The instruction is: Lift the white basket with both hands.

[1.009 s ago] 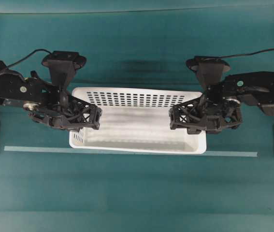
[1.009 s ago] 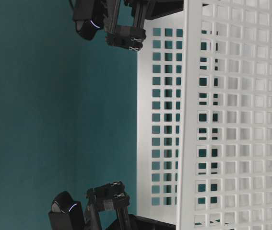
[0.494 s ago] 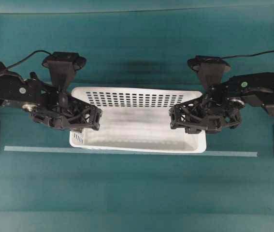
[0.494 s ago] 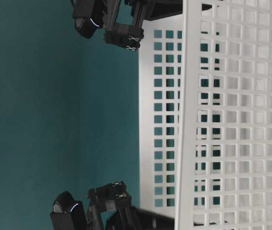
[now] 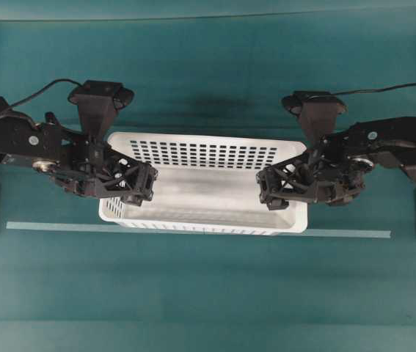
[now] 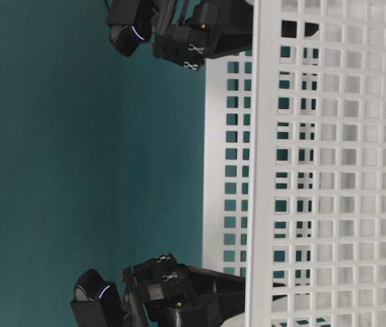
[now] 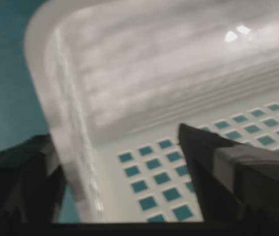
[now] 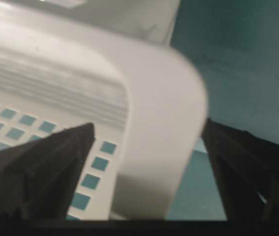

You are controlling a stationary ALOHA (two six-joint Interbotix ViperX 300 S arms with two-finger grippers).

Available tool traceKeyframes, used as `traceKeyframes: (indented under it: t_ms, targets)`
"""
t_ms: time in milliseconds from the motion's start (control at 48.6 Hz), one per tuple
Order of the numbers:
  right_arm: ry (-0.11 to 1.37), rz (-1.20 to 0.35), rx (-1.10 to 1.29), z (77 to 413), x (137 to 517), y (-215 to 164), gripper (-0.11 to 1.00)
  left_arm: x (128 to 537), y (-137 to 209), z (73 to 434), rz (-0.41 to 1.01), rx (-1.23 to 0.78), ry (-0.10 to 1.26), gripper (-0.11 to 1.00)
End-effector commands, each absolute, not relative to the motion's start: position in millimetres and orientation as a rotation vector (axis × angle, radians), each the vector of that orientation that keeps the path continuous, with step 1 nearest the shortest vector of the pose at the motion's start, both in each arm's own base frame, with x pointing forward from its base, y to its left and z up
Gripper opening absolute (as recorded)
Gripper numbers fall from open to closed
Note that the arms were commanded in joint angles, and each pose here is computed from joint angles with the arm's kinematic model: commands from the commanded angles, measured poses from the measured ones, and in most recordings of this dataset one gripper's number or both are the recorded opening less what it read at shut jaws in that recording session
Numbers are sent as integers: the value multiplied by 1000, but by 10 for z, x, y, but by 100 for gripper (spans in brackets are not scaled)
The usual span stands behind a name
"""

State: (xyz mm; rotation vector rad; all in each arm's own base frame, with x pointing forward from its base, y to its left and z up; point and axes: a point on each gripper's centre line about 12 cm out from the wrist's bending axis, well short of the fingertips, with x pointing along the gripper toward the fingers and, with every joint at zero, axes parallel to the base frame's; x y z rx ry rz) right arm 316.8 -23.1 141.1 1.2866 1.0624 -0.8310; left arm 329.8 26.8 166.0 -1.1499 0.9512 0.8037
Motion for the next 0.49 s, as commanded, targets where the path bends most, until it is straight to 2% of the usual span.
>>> traceKeyframes:
  t_ms: [0,309,474]
  targets:
    - [1063,-833,1282,1409,3169,-244,94,3324,269,1664,795,-1145,942,87]
    - [1019,-832,1284,1513,3110,-341,92,3314,268,1700,786,-1144,934,87]
    - [986,-799,1260,1665,3076,-346,92,3278,281,1893,755,-1159,882,87]
